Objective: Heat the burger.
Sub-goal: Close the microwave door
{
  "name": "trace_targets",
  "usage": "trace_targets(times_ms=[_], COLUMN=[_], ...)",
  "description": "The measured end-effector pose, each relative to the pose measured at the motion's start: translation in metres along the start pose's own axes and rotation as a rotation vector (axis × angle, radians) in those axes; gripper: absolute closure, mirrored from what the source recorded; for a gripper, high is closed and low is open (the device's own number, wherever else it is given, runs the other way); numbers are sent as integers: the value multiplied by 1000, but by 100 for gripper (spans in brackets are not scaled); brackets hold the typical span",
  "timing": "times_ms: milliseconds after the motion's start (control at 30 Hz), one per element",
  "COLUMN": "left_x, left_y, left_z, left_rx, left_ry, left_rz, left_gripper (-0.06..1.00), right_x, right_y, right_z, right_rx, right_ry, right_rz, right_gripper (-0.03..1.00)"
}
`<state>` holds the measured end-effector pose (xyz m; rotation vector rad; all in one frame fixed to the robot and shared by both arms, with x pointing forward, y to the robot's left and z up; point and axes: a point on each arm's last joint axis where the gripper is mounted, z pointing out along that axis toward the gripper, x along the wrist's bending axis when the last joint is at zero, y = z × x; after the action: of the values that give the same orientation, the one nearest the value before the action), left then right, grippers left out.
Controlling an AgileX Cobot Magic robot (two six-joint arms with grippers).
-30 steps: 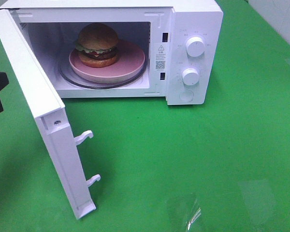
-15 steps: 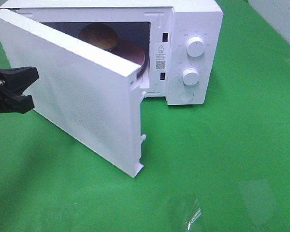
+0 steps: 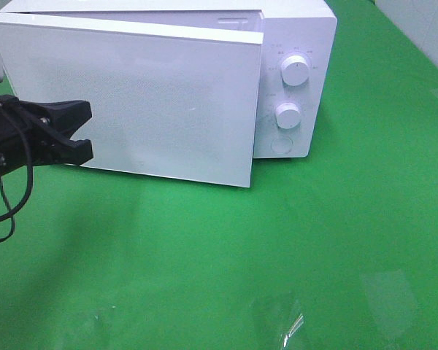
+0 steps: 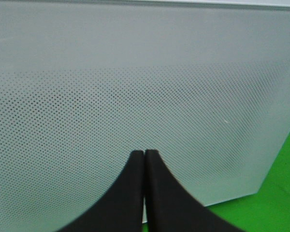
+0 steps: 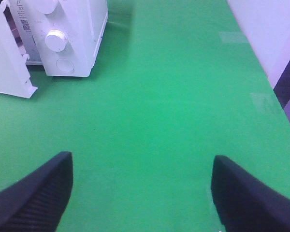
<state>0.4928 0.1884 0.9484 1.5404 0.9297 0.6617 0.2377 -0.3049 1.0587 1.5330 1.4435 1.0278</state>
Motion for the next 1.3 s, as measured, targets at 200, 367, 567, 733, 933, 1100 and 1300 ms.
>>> trace_targets(times_ms=[200, 367, 567, 733, 933, 1100, 1300], left_x=[-10, -25, -32, -38, -40, -42, -50], left_y=[1, 3, 6, 11, 16, 23, 23], left_z=[15, 34, 53, 74, 95, 108, 120], left_rx=[-11, -27, -25, -44, -58, -71, -64], left_ry=[3, -1, 10, 1, -4, -10, -52], left_rz=[-25, -26, -36, -36, -38, -34, -4], left_gripper=[94, 94, 94, 94, 94, 94, 94], right_x=[0, 0, 0, 0, 0, 0, 0], right_y=[0, 0, 0, 0, 0, 0, 0], right_z=[0, 0, 0, 0, 0, 0, 0], right_rx=[0, 0, 0, 0, 0, 0, 0], right_ry=[0, 0, 0, 0, 0, 0, 0], right_rz=[0, 0, 0, 0, 0, 0, 0], right_gripper=[21, 21, 21, 21, 21, 21, 21])
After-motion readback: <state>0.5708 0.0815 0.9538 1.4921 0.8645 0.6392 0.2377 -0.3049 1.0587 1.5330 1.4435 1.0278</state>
